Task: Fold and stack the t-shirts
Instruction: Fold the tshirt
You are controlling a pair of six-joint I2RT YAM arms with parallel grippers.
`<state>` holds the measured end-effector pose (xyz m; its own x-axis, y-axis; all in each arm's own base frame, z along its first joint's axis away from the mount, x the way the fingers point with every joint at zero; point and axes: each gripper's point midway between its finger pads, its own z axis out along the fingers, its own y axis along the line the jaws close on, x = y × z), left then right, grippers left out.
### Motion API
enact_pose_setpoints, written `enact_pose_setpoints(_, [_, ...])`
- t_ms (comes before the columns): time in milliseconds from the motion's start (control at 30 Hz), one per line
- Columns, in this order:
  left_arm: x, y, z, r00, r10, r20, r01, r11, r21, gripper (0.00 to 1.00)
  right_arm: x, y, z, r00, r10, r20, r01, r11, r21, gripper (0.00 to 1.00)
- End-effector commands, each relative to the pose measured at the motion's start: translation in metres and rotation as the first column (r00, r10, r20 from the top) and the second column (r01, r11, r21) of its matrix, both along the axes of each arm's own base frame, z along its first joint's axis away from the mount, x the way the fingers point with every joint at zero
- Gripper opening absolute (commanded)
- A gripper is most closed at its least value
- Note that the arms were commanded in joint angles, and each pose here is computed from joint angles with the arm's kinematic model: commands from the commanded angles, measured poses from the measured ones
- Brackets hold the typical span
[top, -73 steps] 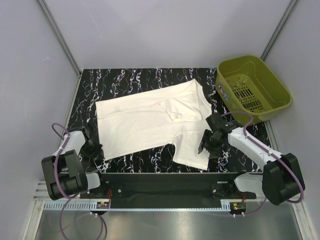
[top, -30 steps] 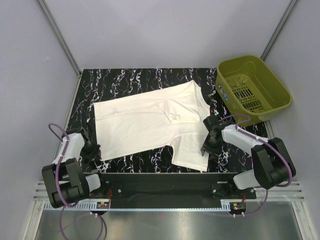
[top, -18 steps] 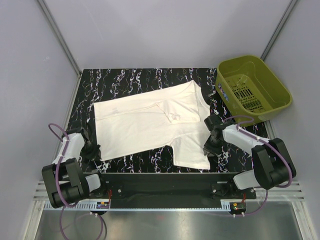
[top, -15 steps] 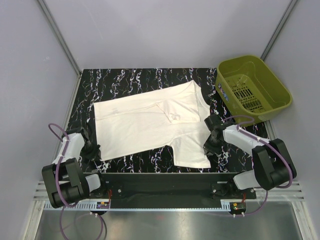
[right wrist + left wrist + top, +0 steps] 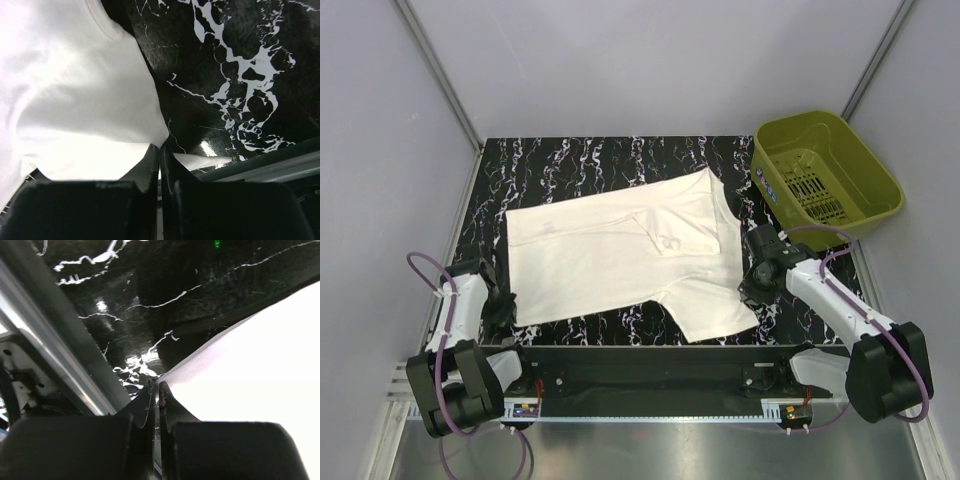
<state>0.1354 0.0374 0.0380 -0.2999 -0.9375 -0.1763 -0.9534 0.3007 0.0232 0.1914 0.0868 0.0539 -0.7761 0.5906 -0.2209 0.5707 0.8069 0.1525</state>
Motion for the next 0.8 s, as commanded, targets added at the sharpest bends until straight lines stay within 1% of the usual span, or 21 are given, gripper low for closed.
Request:
enact_pose_setpoints(0, [0.003, 0.014, 0.012, 0.999, 0.051, 0.017, -0.052, 0.996, 0.071, 0.0, -0.005, -0.022, 0.008, 1.0, -0.026, -0.013, 0.025, 0.996, -0.08, 0.0])
enact_pose_setpoints(67, [0.004, 0.015, 0.012, 0.999, 0.045, 0.019, -0.047, 0.996, 0.076, 0.0, -0.007, -0.026, 0.006, 0.999, -0.033, -0.017, 0.031, 0.996, -0.079, 0.0])
enact_pose_setpoints(167, [0.004, 0.015, 0.013, 0.999, 0.036, 0.018, -0.038, 0.996, 0.075, 0.0, -0.006, -0.026, 0.008, 1.0, -0.007, 0.001, 0.007, 0.997, -0.074, 0.0])
enact_pose_setpoints(233, [0.003, 0.015, 0.014, 1.0, 0.026, 0.016, -0.027, 0.997, 0.076, 0.0, -0.002, -0.022, 0.011, 0.999, 0.034, 0.014, -0.033, 0.998, -0.057, 0.0])
enact_pose_setpoints(333, [0.008, 0.017, 0.023, 0.999, -0.004, 0.045, 0.0, 0.996, 0.09, 0.0, 0.008, -0.017, 0.019, 0.994, 0.096, 0.05, -0.094, 0.995, -0.046, 0.0])
enact_pose_setpoints(433, [0.014, 0.02, 0.03, 0.998, -0.031, 0.057, 0.025, 0.994, 0.111, 0.0, 0.034, -0.003, 0.043, 0.977, 0.172, 0.129, -0.171, 0.985, -0.018, 0.0])
enact_pose_setpoints(500, [0.019, 0.021, 0.033, 0.996, -0.053, 0.068, 0.044, 0.992, 0.116, 0.0, 0.046, -0.001, 0.051, 0.966, 0.212, 0.147, -0.21, 0.977, -0.028, 0.0])
enact_pose_setpoints(533, [0.026, 0.022, 0.037, 0.993, -0.073, 0.09, 0.061, 0.99, 0.124, 0.0, 0.058, 0.003, 0.064, 0.956, 0.229, 0.185, -0.227, 0.973, -0.036, 0.0])
enact_pose_setpoints(600, [0.034, 0.02, 0.041, 0.989, -0.107, 0.104, 0.093, 0.987, 0.128, 0.0, 0.073, 0.006, 0.071, 0.942, 0.268, 0.204, -0.263, 0.964, -0.052, 0.0])
enact_pose_setpoints(633, [0.042, 0.022, 0.046, 0.984, -0.124, 0.124, 0.107, 0.985, 0.137, 0.0, 0.085, 0.009, 0.083, 0.933, 0.272, 0.236, -0.266, 0.962, -0.057, 0.0])
enact_pose_setpoints(667, [0.046, 0.021, 0.047, 0.982, -0.139, 0.127, 0.121, 0.983, 0.14, 0.0, 0.093, 0.011, 0.087, 0.923, 0.294, 0.249, -0.287, 0.956, -0.063, 0.0])
enact_pose_setpoints(700, [0.05, 0.021, 0.048, 0.981, -0.15, 0.127, 0.132, 0.981, 0.14, 0.0, 0.099, 0.014, 0.083, 0.925, 0.303, 0.228, -0.297, 0.953, -0.063, 0.0])
enact_pose_setpoints(767, [0.059, 0.024, 0.05, 0.978, -0.17, 0.122, 0.152, 0.978, 0.145, 0.0, 0.118, 0.021, 0.097, 0.908, 0.324, 0.268, -0.319, 0.946, -0.063, 0.0])
